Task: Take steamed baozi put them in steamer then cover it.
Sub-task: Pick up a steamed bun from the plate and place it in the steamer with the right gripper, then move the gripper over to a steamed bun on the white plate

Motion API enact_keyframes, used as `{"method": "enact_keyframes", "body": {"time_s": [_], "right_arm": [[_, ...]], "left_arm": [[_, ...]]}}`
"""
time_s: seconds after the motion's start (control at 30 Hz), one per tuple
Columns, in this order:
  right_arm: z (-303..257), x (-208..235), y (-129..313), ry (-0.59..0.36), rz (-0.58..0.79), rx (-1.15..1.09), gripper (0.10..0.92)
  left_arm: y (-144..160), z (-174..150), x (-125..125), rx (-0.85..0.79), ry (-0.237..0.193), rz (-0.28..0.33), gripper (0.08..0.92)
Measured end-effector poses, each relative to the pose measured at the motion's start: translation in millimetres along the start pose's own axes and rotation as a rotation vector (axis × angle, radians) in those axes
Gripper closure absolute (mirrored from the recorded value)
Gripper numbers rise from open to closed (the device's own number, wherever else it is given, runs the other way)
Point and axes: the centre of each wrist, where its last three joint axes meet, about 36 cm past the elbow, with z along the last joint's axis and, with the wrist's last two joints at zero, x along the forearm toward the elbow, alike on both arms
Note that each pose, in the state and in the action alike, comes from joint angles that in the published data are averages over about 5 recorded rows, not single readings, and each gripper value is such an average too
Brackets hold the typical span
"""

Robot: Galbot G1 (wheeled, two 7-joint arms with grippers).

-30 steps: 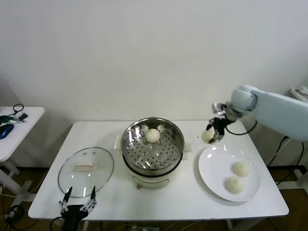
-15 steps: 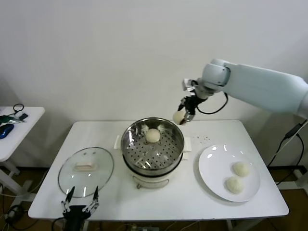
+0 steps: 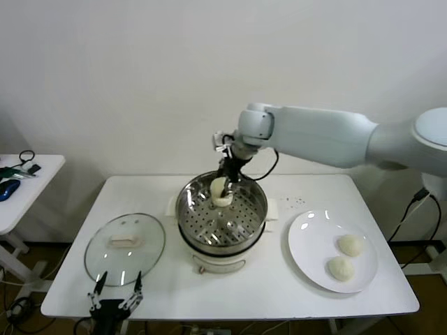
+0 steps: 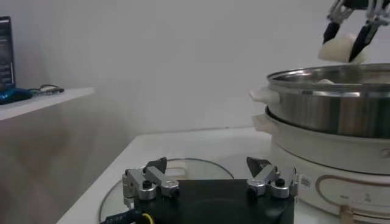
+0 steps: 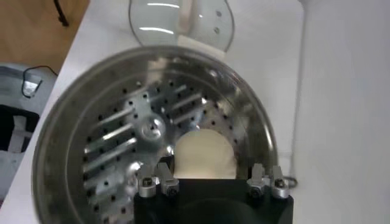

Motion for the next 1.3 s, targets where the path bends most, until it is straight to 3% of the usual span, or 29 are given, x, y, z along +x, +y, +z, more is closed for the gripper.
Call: {"method": "enact_keyframes", "body": {"time_s": [0.53,0.73,0.87,1.3], "right_arm": [[-21,-53,18,0.010,-0.063,0.012,0.347],[-21,-58,19,0.011,-0.068,0.013,0.256],[-21,-54,18,0.006,-0.071,0.021,0.204],[29,17,11,0.024,-0.046,0.031,0.200]], "left_arm": [[0,3,-6,-0.002,0.008,-0.005,0.177],[-1,3,-9,-0.001,0.009,0.000,0.177],[0,1,-11,-0.005,0.006,0.002,0.177],[-1,-3,-16,-0.014,-0.003,0.012,0.177]]}}
